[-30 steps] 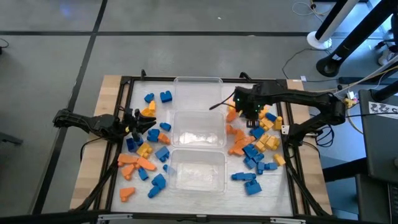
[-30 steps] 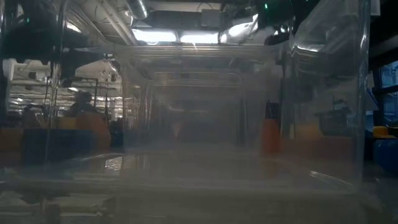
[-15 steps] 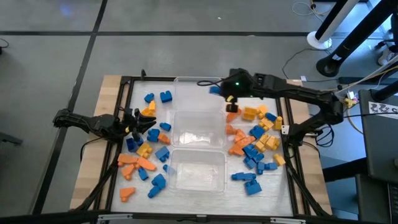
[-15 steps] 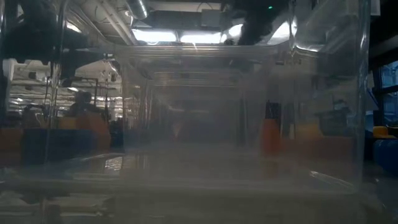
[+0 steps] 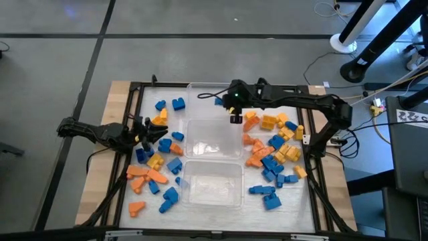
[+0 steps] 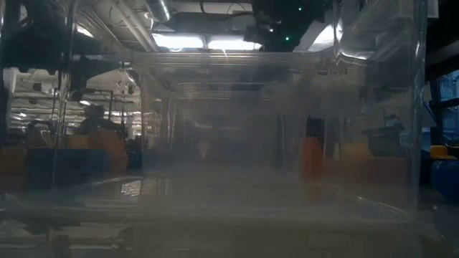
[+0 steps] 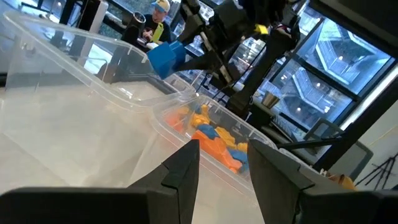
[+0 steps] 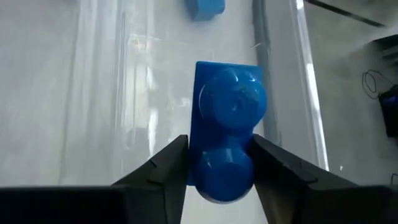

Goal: Sort blocks
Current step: Put the blue game piece into the middle transparent bin, then put the orange game piece into the top transparent bin

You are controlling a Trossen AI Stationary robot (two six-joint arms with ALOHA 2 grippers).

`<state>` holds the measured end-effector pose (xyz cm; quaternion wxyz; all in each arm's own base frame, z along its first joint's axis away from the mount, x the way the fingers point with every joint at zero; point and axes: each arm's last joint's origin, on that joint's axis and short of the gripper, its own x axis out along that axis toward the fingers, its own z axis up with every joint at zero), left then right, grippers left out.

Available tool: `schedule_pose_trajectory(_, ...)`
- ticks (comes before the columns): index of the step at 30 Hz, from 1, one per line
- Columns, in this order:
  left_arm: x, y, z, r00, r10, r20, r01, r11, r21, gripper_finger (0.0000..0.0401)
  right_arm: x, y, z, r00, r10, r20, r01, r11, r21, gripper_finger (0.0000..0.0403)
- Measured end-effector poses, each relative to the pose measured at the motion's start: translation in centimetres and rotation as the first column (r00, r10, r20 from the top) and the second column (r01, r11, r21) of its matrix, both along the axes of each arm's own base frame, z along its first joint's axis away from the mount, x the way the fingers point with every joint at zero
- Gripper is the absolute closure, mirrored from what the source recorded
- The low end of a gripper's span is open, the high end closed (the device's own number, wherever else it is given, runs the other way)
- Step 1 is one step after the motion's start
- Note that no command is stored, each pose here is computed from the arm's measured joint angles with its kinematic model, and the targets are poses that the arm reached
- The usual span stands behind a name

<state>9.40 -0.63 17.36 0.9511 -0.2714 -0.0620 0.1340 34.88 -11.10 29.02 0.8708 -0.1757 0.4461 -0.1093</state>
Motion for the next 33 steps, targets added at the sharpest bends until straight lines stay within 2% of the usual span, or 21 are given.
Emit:
schedule_pose_trajectory(6,0.0,0.0,0.0,1.000,-0.012,0.022,0.013,0.998,-0.059,0.0276,0.1,0.0,-0.1,1.000,0.001,-0.001,-0.001,1.000,0.000,0.0210)
schedule_pose_trajectory(12,0.1,-0.4,0.3,0.989,-0.135,0.064,0.141,0.984,-0.111,0.0276,0.1,0.0,-0.1,1.000,0.002,-0.004,-0.002,1.000,0.000,0.0179)
schedule_pose_trajectory(15,0.1,-0.6,0.3,0.976,-0.199,0.090,0.212,0.959,-0.186,0.0276,0.0,0.0,0.1,1.000,0.022,-0.021,-0.022,1.000,-0.014,0.0172)
schedule_pose_trajectory(19,0.1,-0.6,0.3,0.967,-0.228,0.112,0.250,0.934,-0.255,0.0276,0.0,0.0,2.0,0.998,0.062,-0.028,-0.063,0.997,-0.051,0.0171)
schedule_pose_trajectory(24,0.1,-0.8,0.3,0.958,-0.263,0.114,0.285,0.917,-0.279,0.0276,0.1,0.0,4.6,0.996,0.090,0.003,-0.089,0.992,-0.091,0.0171)
schedule_pose_trajectory(28,-0.3,-0.7,1.3,0.958,-0.281,0.064,0.288,0.924,-0.252,0.0276,0.2,-0.1,6.4,0.995,0.092,0.050,-0.085,0.990,-0.113,0.0171)
schedule_pose_trajectory(33,-1.4,-0.5,3.4,0.954,-0.281,-0.105,0.252,0.940,-0.228,0.0276,0.1,0.0,7.8,0.992,0.113,0.063,-0.103,0.985,-0.142,0.0171)
